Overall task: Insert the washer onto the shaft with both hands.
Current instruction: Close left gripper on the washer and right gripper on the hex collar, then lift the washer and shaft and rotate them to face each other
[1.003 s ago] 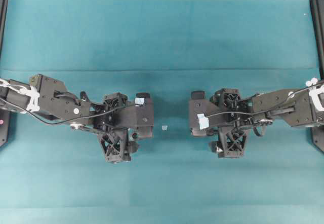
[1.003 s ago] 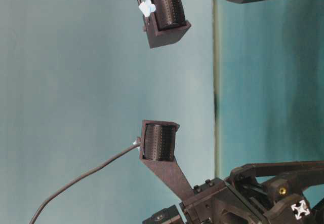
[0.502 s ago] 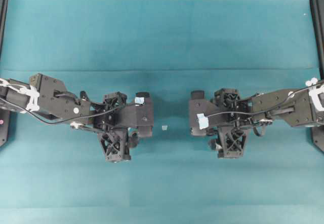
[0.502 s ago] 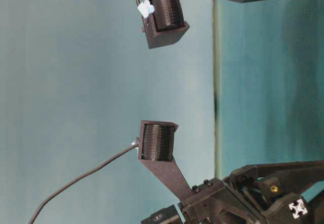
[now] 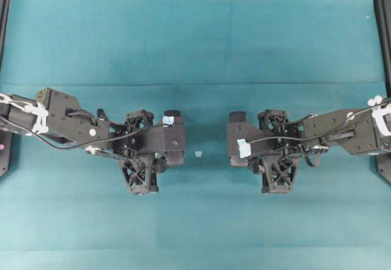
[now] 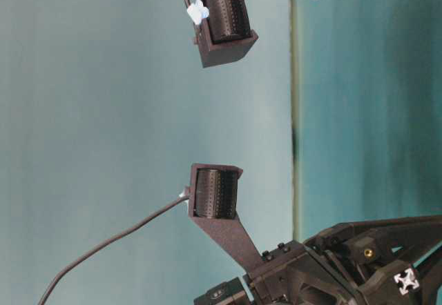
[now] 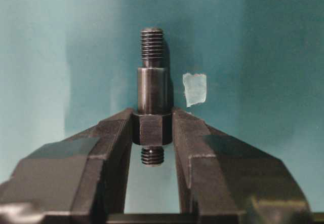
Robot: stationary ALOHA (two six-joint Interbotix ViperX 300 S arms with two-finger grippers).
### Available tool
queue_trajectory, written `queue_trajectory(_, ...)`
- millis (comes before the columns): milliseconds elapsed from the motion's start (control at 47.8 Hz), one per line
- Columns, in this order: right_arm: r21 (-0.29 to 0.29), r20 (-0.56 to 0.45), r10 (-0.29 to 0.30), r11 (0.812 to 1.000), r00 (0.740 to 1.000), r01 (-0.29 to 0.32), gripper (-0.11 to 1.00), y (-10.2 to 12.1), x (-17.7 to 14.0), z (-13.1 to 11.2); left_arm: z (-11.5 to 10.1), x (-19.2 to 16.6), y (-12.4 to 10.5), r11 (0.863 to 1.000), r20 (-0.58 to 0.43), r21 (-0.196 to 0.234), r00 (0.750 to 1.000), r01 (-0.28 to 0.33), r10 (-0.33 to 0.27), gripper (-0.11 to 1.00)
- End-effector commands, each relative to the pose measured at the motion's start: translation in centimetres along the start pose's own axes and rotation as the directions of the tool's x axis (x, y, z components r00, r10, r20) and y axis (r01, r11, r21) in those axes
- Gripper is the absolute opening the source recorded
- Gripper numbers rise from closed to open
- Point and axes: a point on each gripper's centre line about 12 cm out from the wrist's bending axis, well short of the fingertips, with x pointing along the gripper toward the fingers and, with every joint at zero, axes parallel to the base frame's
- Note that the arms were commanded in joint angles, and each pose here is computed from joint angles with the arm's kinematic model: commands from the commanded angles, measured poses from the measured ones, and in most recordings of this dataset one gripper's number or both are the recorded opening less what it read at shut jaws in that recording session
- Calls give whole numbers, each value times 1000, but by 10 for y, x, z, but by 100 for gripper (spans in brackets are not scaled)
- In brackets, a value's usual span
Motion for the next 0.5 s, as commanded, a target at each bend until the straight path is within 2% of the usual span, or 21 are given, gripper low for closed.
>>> queue_trajectory(0, 4, -4, -5, 1000, 1000, 5, 0, -3, 2, 0, 2, -2, -9, 1000, 11, 18, 1000, 14, -14, 36)
queue_trajectory(481, 1, -1, -5, 1000, 1000, 5, 0, -3, 2, 0, 2, -2, -10, 1000, 11, 21, 1000, 14, -14, 36)
